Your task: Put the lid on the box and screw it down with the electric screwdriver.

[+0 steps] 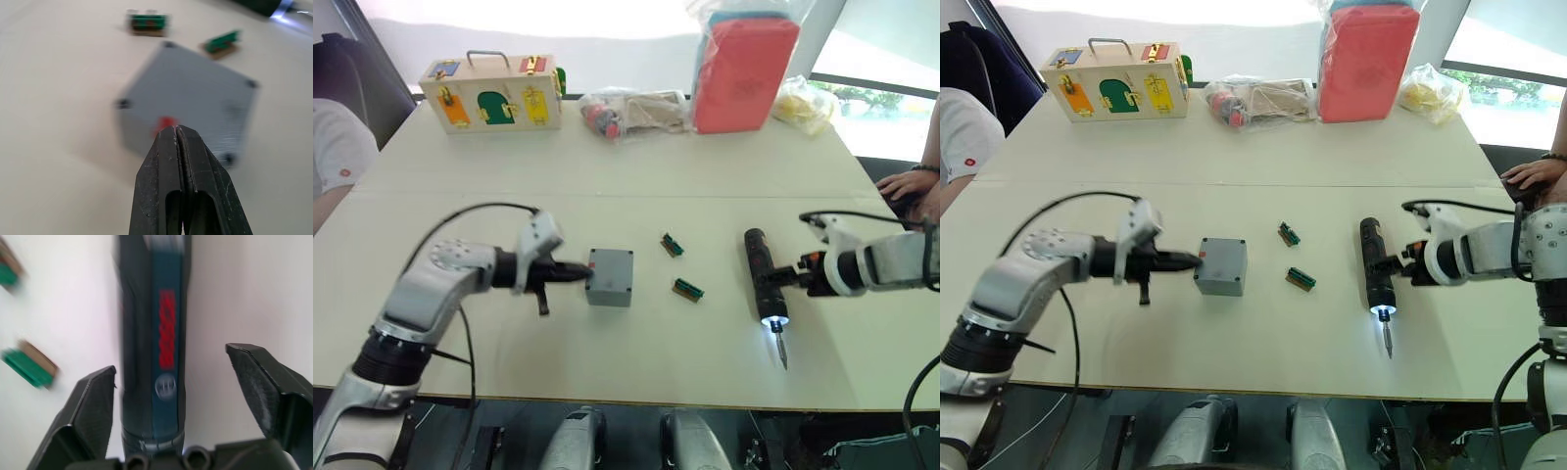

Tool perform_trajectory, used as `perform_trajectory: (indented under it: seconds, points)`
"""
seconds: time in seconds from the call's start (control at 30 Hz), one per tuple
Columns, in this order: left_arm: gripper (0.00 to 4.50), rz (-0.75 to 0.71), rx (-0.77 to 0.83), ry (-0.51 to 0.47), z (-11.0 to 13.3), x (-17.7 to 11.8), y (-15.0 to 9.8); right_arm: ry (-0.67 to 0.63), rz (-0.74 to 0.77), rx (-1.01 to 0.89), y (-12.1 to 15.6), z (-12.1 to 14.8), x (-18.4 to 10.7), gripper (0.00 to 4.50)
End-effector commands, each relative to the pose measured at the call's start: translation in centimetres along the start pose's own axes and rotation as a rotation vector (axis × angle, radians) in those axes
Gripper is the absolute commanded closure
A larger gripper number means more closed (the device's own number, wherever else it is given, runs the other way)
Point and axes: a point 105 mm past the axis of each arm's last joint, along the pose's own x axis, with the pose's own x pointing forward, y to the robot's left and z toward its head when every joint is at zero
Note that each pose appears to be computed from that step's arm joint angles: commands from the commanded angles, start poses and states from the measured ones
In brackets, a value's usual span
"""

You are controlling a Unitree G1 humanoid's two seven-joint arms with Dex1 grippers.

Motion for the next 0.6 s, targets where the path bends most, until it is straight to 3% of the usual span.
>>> perform_trajectory:
  seconds: [0.03, 0.13, 0.23, 0.3, 0.4, 0.6]
  points:
    - [4.50, 0.112, -0.008, -0.149, 2.1, -1.4, 1.7, -0.228, 0.189, -0.189, 4.3, 4.6, -3.7, 0.62]
    - [4.50, 0.081, -0.104, -0.085, 0.2, -1.6, 1.8, -0.338, 0.296, -0.393, 7.6, 4.6, -3.2, 0.62]
    - [4.50, 0.103, -0.126, 0.033, -2.7, -1.1, 1.8, -0.350, 0.389, -0.601, 10.8, 2.0, -1.3, 0.62]
    - [4.50, 0.087, -0.115, 0.094, -4.2, -0.4, 0.9, -0.372, 0.366, -0.725, 11.7, 0.7, 0.8, 0.62]
    - [4.50, 0.035, -0.121, 0.098, -4.6, 0.3, -0.5, -0.349, 0.369, -0.856, 12.3, -1.2, 2.6, 0.62]
    - [4.50, -0.037, -0.107, 0.112, -4.9, 1.2, -2.3, -0.268, 0.468, -0.861, 14.0, -4.9, 5.4, 0.62]
